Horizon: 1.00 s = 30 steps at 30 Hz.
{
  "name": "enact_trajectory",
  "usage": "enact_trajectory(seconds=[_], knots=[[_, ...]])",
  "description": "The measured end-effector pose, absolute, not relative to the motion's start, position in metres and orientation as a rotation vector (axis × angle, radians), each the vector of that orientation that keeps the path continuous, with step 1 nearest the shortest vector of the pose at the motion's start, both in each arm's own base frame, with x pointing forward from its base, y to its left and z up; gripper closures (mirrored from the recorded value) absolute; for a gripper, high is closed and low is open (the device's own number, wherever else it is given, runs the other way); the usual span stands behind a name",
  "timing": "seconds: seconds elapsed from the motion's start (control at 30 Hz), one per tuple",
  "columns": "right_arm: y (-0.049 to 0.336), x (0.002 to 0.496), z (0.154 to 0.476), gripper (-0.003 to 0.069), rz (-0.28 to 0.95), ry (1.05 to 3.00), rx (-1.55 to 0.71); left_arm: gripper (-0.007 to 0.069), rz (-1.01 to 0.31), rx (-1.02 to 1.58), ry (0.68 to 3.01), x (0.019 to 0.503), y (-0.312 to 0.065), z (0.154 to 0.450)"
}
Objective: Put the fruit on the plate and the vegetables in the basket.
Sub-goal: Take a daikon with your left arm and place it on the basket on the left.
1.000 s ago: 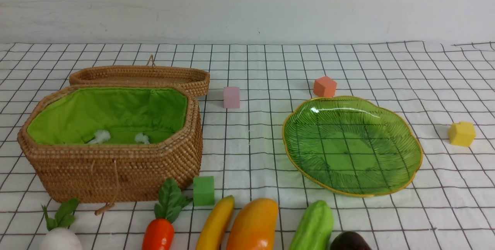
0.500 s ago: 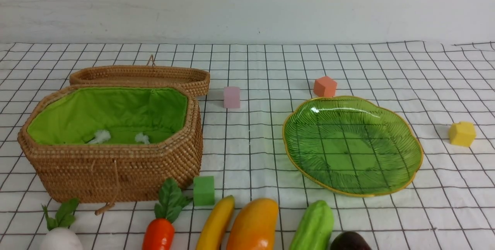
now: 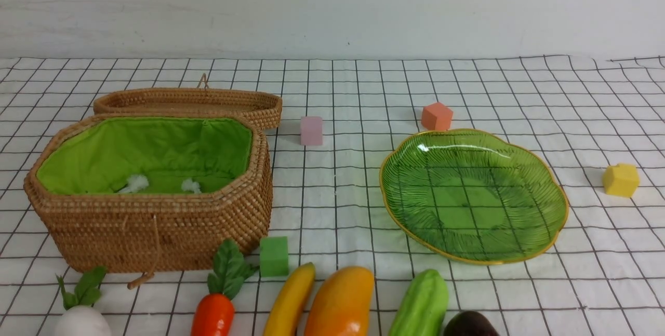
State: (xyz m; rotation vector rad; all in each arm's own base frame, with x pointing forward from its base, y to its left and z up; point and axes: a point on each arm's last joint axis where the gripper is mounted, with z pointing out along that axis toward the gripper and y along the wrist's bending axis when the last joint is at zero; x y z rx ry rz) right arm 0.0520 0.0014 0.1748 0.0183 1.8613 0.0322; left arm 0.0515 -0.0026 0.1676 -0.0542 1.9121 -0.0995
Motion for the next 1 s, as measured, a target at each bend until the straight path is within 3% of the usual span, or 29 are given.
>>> enact_trajectory(seconds=[0.2,0.57,0.67,0.8,0.93,1.0], knots=[[0.001,0.052,0.175,0.0414,0.032,1.861,0.018,0.0386,0.071,0.11,1.841,0.054,0.001,0.173],[0.001,0.052,0.175,0.0414,0.032,1.861,0.018,0.0386,0.126,0.174,1.526,0.057,-0.002,0.201],[0.001,0.052,0.175,0.0414,0.032,1.861,0.018,0.0386,-0.075,0.0,1.416,0.056,-0.003,0.211],[0.001,0.052,0.175,0.0414,0.032,1.861,0.018,0.0386,-0.453,-0.285,1.145,0.05,0.0,0.233],[0.001,0.052,0.175,0.0414,0.032,1.861,0.018,0.0386,-0.564,-0.313,0.948,0.041,0.002,0.254],[0.001,0.052,0.175,0.0414,0.032,1.861,0.018,0.0386,-0.576,-0.284,0.865,0.031,0.002,0.283]])
